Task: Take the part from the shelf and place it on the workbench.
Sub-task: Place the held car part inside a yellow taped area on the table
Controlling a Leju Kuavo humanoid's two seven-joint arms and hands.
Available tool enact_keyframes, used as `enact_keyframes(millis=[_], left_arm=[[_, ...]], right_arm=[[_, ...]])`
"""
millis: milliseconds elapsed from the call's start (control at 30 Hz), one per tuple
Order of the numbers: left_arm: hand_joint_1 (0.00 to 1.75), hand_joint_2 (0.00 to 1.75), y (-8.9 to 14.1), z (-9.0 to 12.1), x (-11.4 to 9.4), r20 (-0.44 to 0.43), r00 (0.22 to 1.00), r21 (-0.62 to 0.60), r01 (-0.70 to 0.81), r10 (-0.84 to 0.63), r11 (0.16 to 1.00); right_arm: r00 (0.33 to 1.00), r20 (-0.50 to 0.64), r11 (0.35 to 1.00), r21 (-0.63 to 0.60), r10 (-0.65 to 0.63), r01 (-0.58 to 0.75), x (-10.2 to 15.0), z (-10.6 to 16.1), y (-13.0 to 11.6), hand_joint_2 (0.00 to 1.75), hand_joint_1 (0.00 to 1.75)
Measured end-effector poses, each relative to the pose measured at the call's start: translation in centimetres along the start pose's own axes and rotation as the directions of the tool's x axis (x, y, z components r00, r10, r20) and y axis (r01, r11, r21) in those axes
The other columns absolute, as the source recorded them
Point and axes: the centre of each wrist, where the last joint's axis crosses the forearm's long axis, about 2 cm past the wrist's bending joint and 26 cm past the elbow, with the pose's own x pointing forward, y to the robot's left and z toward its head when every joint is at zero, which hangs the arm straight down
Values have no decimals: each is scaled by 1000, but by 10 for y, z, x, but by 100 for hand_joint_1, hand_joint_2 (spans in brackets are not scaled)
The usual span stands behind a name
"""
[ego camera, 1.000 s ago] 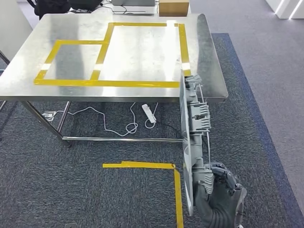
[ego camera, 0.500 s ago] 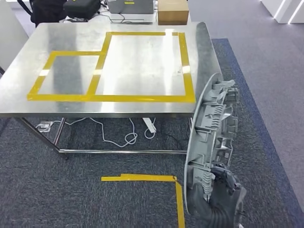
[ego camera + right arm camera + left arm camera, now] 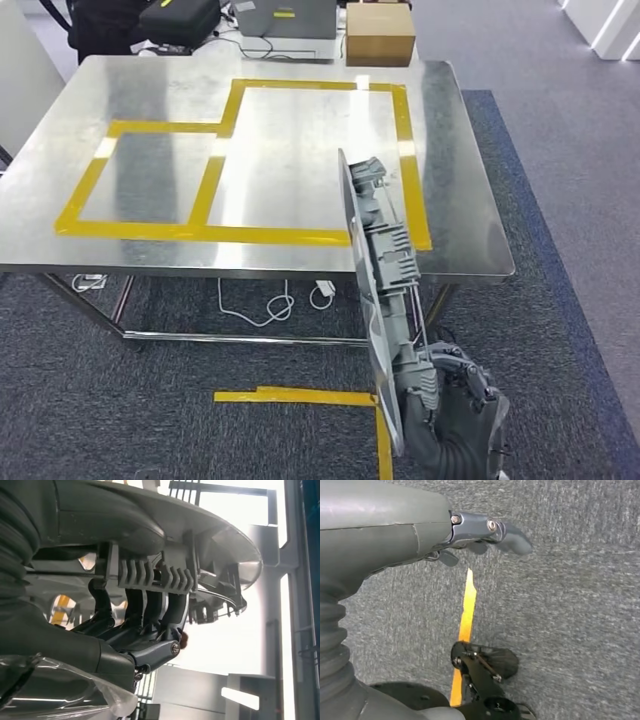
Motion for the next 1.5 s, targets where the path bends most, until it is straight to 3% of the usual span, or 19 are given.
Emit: enact_keyframes(millis=[1067,1333,1500], left_arm=[[0,175,-1,-1,3,0,999,-8,-34,34,999],[0,175,0,-1,3,3,999,-13,-39,40,999],[0,175,0,-2,5,10,999,-26,-40,40,999]], right_arm=[[1000,8,999,49,-23,22,-6,-4,1,175,175],[997,48,994,89,54,-58,-12,-10,-9,175,175],[981,30,969,152,190,-192,-27,-19,-34,175,175]])
